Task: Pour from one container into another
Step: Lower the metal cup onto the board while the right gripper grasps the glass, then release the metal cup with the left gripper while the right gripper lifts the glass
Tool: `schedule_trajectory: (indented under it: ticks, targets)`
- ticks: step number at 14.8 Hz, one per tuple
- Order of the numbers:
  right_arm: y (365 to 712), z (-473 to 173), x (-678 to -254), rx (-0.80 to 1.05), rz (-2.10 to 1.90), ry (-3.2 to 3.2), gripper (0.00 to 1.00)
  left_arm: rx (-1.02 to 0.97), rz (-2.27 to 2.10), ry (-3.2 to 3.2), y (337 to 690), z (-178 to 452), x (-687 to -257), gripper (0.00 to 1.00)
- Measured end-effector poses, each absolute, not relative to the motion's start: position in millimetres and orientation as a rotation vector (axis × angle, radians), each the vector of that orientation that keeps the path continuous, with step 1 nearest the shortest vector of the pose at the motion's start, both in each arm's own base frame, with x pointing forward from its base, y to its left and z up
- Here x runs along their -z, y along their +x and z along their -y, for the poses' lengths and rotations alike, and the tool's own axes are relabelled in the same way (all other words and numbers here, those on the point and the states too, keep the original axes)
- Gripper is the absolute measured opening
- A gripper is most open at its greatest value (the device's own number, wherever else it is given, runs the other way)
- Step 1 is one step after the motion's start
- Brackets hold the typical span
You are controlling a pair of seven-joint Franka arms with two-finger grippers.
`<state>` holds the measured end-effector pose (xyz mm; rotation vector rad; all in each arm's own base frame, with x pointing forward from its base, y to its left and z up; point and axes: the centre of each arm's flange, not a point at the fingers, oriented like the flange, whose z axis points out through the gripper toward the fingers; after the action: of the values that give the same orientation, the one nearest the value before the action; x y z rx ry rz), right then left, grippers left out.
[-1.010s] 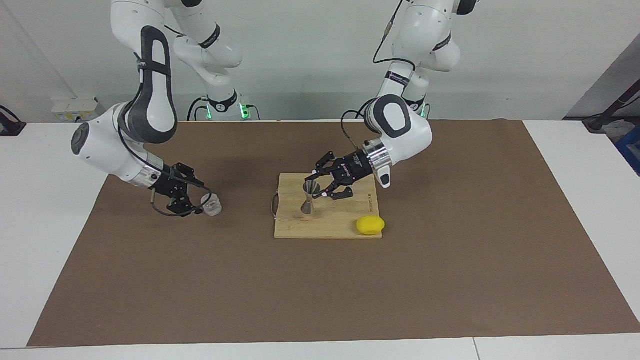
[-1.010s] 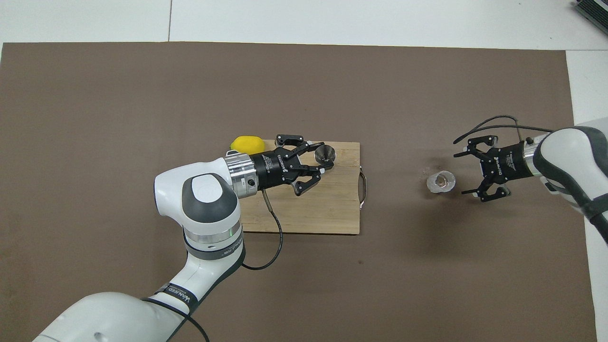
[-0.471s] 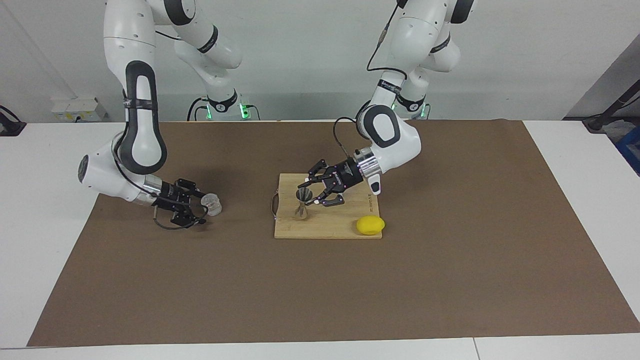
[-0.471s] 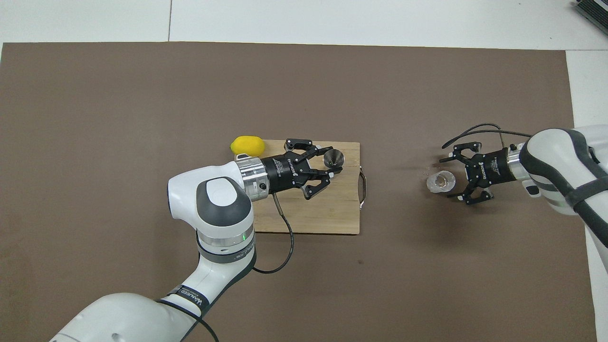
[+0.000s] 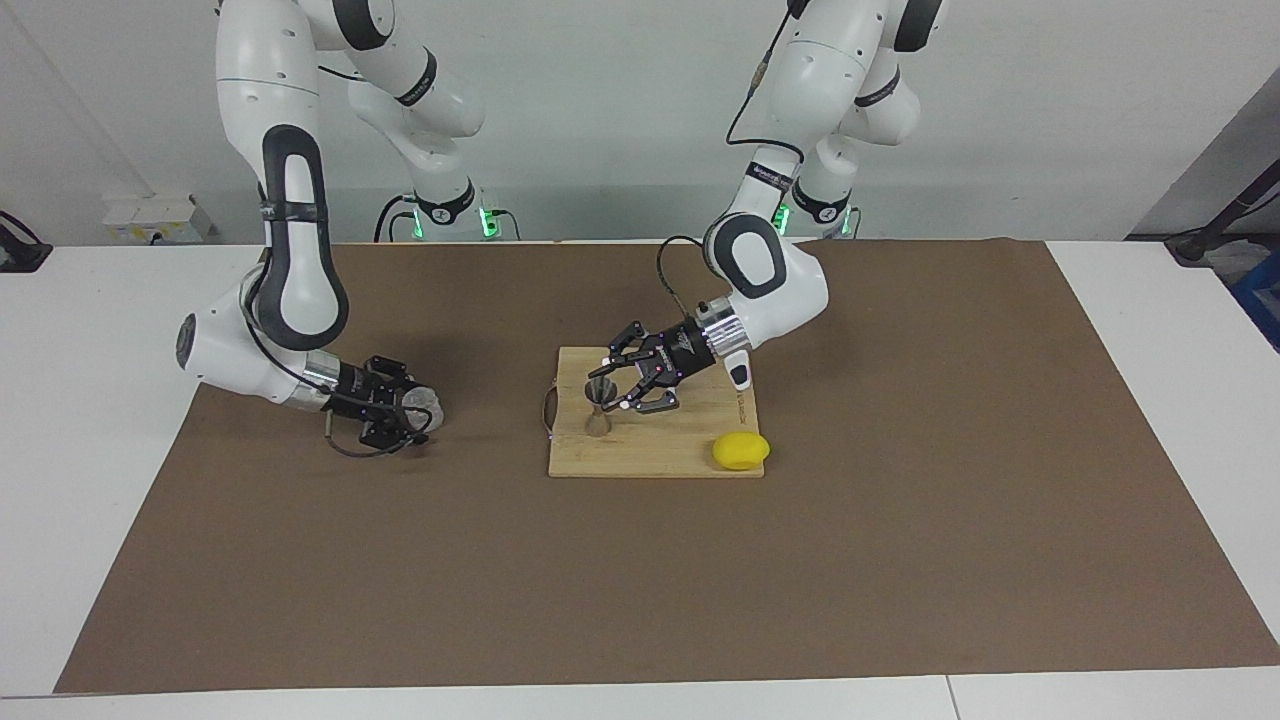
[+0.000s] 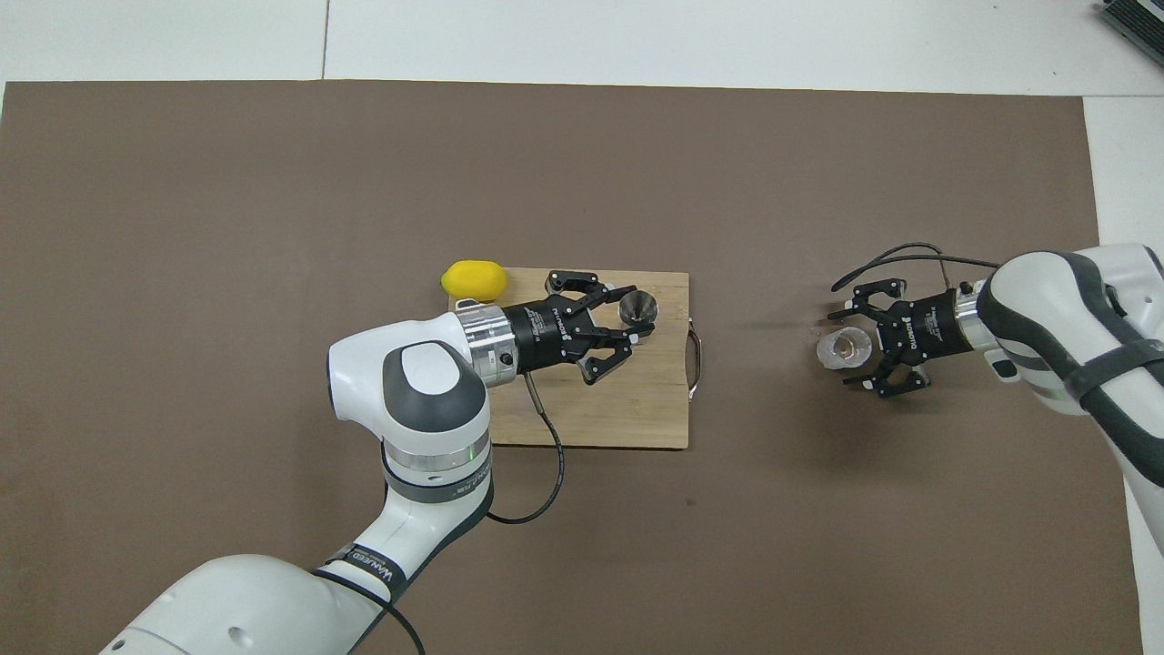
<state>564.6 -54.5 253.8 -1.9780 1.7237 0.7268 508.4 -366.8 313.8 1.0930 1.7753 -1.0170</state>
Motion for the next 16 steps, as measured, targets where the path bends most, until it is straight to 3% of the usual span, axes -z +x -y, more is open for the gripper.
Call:
schedule_trajectory:
  ticks: [1,4,5,9,10,16]
  targets:
    - [564.8,54.4,-254.1,-0.728,-1.725,-1.967,0.93,1.017,-1.776,1.092,508.4,366.8,-313.7,0.51]
    - [564.7,54.2,-254.3,-0.729,-1.726,-1.957,0.58,1.016,-1.777,1.089,509.1,365.9,-313.6,0.51]
    - [564.7,54.3,-254.7,-0.729,-1.726,-1.956,0.51,1.014,-1.778,1.087,509.7,364.9,-313.4,0.56]
    - [565.9,54.1,-261.8,-0.714,-1.722,-1.958,0.51,1.008,-1.783,1.083,511.9,361.9,-312.4,0.96]
    - [566.9,53.2,-268.4,-0.702,-1.723,-1.956,0.51,1.007,-1.782,1.082,512.2,362.0,-312.8,1.00]
    - [580.6,-21.4,-335.5,-0.675,-1.839,-1.904,0.51,1.000,-1.732,1.079,516.7,365.4,-339.5,1.00]
